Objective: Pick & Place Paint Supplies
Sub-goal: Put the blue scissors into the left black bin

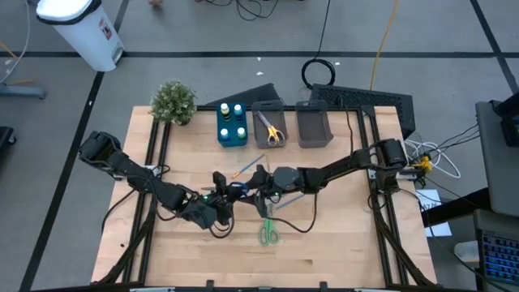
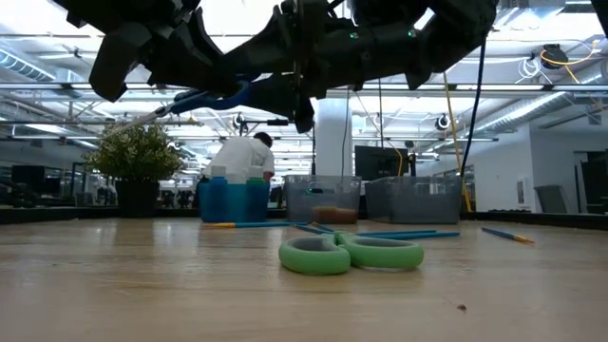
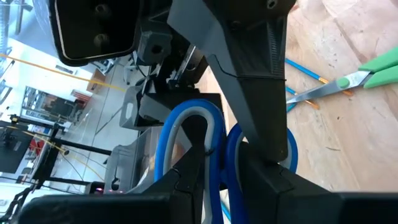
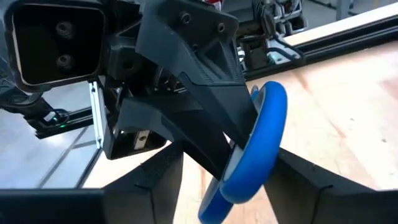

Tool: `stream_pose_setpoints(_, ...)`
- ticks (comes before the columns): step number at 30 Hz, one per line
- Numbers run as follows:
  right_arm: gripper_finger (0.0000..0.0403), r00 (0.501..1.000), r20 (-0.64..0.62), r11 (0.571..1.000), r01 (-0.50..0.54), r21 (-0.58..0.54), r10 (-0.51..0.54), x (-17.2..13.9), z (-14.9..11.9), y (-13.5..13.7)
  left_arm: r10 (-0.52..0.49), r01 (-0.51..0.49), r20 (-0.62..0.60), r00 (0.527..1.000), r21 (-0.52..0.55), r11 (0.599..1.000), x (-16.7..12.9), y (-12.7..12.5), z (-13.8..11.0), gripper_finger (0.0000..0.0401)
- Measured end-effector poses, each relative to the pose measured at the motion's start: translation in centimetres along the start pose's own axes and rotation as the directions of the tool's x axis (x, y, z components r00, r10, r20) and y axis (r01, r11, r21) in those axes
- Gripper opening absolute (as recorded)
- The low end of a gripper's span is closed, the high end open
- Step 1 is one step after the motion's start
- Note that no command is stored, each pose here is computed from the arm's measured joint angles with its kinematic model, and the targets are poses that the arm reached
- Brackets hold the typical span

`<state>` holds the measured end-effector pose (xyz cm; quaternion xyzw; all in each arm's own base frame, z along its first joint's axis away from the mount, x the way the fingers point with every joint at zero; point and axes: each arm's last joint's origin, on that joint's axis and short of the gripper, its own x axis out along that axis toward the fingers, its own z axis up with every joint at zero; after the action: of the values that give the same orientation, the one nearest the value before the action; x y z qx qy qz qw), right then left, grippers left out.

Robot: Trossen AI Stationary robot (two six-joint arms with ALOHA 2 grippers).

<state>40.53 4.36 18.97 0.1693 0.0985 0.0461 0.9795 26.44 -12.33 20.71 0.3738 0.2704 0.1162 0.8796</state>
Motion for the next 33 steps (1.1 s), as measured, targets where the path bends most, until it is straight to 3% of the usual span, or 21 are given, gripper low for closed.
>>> stream_pose_setpoints(9,0.0092,0.998,-0.008,0.998,-0.058,0.01,0.058,0.02,0.07,-0.11,-0.014,0.014,-0.008,1.0,-0.005,1.0,-0.07,-0.13,-0.14,0.0081)
stream_pose_setpoints(21,0.0062,0.997,-0.014,0.997,-0.081,0.01,0.081,0.01,0.01,-0.08,-0.067,0.068,0.007,0.998,-0.025,0.997,-0.33,-0.49,-0.11,0.0093)
stream_pose_setpoints(25,0.0031,0.997,-0.016,0.997,-0.081,0.008,0.081,0.01,0.0,-0.08,-0.084,0.085,0.01,0.996,-0.072,0.994,-0.35,-0.57,-0.13,0.013)
stream_pose_setpoints(33,0.0019,0.997,0.003,0.996,-0.074,-0.056,0.074,0.02,0.28,-0.11,-0.085,0.101,0.071,0.994,-0.267,0.958,-0.39,-0.32,0.66,0.0172)
